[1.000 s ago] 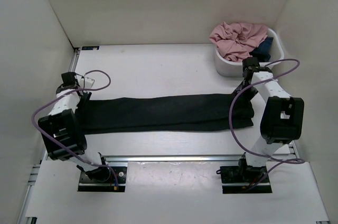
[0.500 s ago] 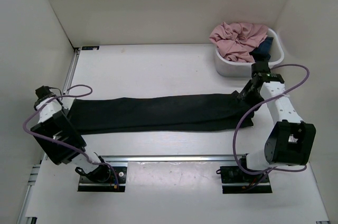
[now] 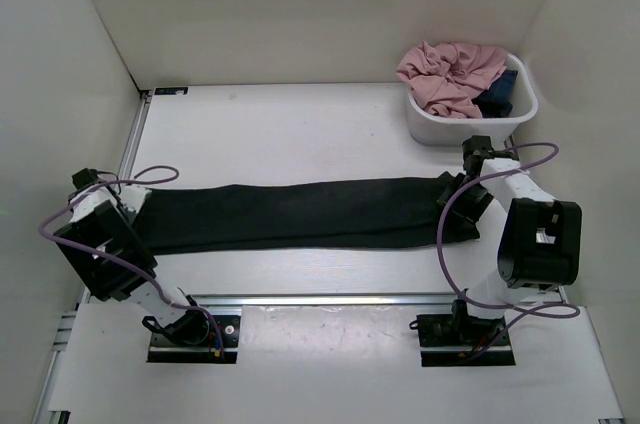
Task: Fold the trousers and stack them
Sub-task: Fold the trousers
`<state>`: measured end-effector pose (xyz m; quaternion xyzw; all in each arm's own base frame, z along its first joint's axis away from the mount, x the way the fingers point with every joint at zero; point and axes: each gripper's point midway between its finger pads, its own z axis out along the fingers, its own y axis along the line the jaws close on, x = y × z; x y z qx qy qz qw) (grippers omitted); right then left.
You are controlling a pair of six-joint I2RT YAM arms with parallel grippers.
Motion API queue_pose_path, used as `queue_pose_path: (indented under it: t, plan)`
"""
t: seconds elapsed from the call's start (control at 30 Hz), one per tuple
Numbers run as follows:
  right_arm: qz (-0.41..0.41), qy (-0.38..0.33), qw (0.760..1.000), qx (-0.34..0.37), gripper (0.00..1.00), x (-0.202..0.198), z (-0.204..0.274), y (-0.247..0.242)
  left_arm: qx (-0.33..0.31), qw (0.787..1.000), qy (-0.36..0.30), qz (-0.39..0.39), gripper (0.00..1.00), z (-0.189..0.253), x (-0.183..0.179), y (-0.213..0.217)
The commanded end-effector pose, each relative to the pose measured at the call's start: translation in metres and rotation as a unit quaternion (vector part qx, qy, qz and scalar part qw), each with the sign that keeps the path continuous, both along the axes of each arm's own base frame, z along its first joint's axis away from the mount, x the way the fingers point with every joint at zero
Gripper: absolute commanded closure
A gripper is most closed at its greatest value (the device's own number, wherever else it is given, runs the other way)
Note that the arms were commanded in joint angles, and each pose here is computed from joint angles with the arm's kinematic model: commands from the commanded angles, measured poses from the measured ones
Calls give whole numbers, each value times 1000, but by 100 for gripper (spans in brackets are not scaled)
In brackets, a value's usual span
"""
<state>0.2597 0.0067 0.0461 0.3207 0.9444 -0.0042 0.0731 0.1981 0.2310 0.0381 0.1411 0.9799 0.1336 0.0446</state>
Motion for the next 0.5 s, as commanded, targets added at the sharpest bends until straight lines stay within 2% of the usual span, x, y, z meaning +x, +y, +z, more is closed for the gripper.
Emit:
queue_pose_path:
  t: [0.0, 0.07, 0.13, 0.2, 0.3, 0.43, 0.47]
  plan:
    - [-9, -9, 1000, 17, 40, 6, -4, 4, -10, 1000, -4, -6, 61, -3, -6, -5]
    - [-9, -5, 1000, 17, 40, 1, -4, 4, -12, 1000, 7, -9, 68, -8, -12, -8]
    - [-6, -5, 1000, 12, 40, -2, -4, 3, -20, 1000, 17, -9, 86, -14, -18, -13]
    - [-7, 5, 1000, 2, 40, -7, -7, -1, -23, 1000, 14, -10, 86, -15, -17, -14]
    - [-8, 4, 1000, -3, 47, -5, -9, -3, -27, 1000, -12, 6, 86, -8, -8, -14]
    - [-26, -2, 999, -28, 67, 3, -9, -14, 5, 995, -96, -6, 86, 36, 20, -5]
    - [-30, -2, 999, -27, 67, 4, -9, -14, 11, 994, -113, -5, 86, 46, 25, -4]
